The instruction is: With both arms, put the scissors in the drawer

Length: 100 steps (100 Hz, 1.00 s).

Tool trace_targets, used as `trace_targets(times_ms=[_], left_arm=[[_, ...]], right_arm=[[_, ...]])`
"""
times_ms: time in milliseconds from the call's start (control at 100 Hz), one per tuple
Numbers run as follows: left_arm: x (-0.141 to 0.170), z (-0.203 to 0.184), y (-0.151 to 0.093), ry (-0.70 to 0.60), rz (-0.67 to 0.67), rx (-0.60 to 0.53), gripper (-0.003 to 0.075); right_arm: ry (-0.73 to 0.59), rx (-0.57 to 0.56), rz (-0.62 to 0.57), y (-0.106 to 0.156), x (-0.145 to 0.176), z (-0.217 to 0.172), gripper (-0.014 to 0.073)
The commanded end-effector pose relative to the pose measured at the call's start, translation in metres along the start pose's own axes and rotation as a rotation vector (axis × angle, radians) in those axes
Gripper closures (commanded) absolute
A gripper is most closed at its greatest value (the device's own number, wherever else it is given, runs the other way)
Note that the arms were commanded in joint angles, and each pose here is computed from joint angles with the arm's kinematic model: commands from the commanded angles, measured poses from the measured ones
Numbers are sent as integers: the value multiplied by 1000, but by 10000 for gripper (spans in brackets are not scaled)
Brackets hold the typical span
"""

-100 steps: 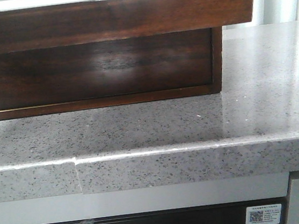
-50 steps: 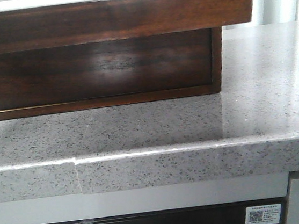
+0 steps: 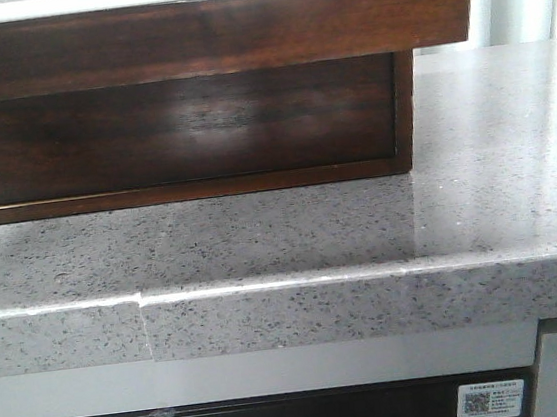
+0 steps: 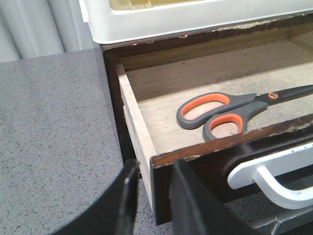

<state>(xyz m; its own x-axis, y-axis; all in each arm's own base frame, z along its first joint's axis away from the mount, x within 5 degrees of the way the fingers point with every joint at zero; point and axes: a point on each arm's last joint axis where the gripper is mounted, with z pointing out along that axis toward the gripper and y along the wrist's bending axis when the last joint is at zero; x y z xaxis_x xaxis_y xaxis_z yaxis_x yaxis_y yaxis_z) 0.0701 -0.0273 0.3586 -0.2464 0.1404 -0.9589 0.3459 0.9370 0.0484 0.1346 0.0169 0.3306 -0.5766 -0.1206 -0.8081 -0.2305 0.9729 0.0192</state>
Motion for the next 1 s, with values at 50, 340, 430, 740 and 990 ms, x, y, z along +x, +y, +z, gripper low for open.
trace_targets(times_ms=[50, 340, 430, 740, 990], left_arm=[[-13, -3, 1, -92, -18, -11, 740], [-12, -3, -2, -70, -57, 24, 741], [-12, -3, -2, -71, -61, 27, 741], [0, -9, -1, -135, -46, -21, 741], [92, 1, 6, -235, 54, -214, 741]], right_arm=[[-94, 22, 7, -2, -12, -6, 664], [-75, 14, 7, -1, -10, -6, 664], [-71, 13, 7, -1, -10, -6, 664], [-71, 13, 7, -1, -10, -6, 664], [-71, 13, 7, -1, -10, -6, 664]])
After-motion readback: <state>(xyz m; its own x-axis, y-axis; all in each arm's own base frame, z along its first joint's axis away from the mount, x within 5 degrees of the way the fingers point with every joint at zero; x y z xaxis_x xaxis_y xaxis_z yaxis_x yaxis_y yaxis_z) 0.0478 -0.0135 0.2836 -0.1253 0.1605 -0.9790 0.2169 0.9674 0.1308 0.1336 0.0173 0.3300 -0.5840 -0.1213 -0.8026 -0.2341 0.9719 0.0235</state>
